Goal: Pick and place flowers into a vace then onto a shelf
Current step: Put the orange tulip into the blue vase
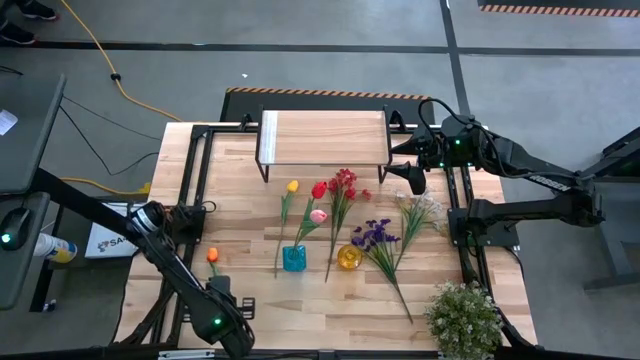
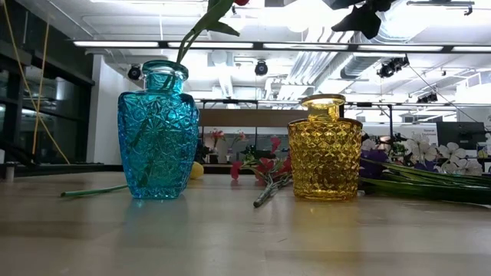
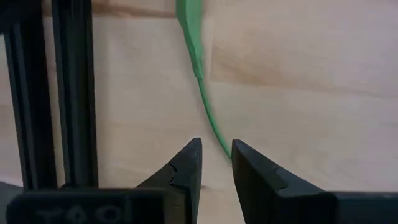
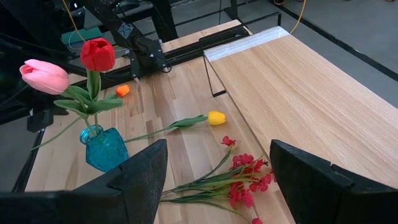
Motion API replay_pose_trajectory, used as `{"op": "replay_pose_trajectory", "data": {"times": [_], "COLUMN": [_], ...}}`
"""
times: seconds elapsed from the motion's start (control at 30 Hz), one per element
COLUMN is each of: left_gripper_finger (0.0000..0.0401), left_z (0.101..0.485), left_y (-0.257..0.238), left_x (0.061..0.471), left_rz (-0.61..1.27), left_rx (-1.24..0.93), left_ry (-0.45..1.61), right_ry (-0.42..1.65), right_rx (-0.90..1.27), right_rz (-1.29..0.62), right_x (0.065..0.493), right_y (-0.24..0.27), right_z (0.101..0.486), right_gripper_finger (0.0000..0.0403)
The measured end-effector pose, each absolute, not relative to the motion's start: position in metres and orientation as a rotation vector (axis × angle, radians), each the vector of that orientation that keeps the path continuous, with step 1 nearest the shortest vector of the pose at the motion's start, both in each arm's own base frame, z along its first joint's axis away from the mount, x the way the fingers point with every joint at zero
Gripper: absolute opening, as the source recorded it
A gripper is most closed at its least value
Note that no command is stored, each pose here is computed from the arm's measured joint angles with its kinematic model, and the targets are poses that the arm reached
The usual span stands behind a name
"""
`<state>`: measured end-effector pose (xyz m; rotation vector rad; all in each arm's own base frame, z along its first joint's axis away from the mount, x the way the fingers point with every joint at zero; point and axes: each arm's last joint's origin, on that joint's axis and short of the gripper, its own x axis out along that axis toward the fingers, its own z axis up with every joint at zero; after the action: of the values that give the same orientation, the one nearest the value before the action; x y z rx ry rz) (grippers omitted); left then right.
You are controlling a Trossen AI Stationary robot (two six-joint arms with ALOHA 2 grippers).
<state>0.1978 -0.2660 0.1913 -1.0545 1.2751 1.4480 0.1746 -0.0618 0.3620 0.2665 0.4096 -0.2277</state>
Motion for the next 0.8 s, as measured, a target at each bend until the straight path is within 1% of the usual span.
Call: {"op": "replay_pose_trajectory", "data": {"times": [0.4, 0.53, 0.8], "left_gripper_finger": [0.0122, 0.0122, 0.0122], "left_z": [0.188, 0.173, 0.135], "left_y": [-0.26, -0.256, -0.246], "left_x": [0.194, 0.193, 0.188], "left_rz": [1.513, 1.518, 1.462], "left_rx": [-0.994, -1.012, -1.101], "left_ry": [1.25, 1.245, 1.276], "right_ry": [0.41, 0.41, 0.409], "right_rx": [0.272, 0.273, 0.274], "right_rz": [-0.221, -0.221, -0.222], "right_x": [0.175, 0.175, 0.175], "right_y": [-0.062, -0.062, -0.062], "right_z": [0.362, 0.362, 0.362], "right_gripper_finger": [0.0273, 0.0273, 0.0273]}}
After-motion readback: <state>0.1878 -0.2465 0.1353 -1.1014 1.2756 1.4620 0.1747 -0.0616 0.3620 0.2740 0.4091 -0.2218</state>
